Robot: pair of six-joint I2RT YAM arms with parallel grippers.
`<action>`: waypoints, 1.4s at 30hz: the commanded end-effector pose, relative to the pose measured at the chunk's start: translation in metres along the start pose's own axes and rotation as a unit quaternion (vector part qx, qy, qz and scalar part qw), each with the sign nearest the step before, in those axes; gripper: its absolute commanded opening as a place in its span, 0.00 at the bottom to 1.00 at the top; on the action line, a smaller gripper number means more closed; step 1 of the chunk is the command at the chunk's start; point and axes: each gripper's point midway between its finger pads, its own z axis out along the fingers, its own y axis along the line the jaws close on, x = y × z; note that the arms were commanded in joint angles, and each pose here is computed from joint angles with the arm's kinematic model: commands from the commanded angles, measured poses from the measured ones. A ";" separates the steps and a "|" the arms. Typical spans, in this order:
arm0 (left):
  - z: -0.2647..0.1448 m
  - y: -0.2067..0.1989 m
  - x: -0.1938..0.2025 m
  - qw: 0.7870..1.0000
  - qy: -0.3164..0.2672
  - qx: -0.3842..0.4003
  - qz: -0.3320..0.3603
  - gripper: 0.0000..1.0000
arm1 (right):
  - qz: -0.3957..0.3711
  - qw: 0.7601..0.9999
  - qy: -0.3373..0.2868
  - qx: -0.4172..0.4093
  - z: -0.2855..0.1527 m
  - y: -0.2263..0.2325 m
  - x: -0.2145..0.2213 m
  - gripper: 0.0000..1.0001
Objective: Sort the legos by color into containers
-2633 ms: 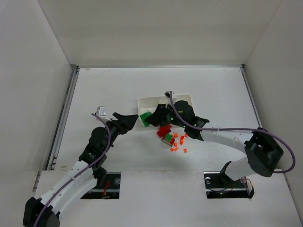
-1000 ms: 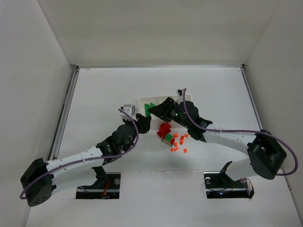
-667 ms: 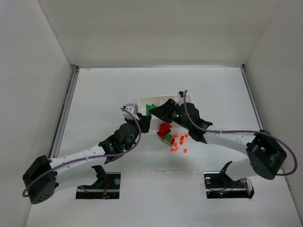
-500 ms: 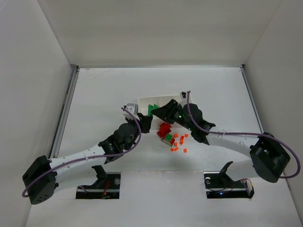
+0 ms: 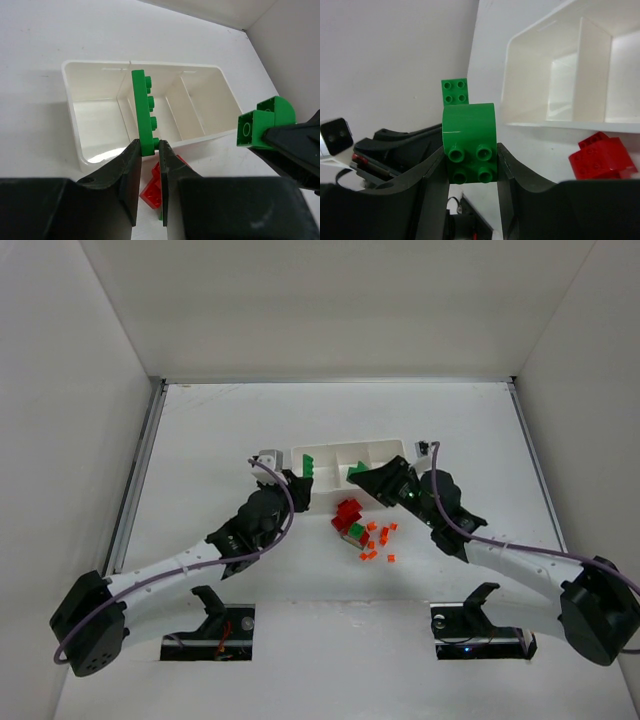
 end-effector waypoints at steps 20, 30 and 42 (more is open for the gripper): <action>0.091 -0.089 0.016 0.993 0.046 0.071 -0.083 0.06 | -0.131 0.981 -0.104 0.101 -0.049 -0.038 -0.047 0.14; 0.129 -0.083 0.044 0.994 0.065 0.043 -0.079 0.12 | -0.146 0.979 -0.094 0.108 -0.047 -0.042 -0.044 0.14; 0.101 -0.080 0.013 0.993 0.036 0.049 -0.105 0.47 | -0.153 0.979 -0.078 0.107 -0.035 -0.039 -0.039 0.14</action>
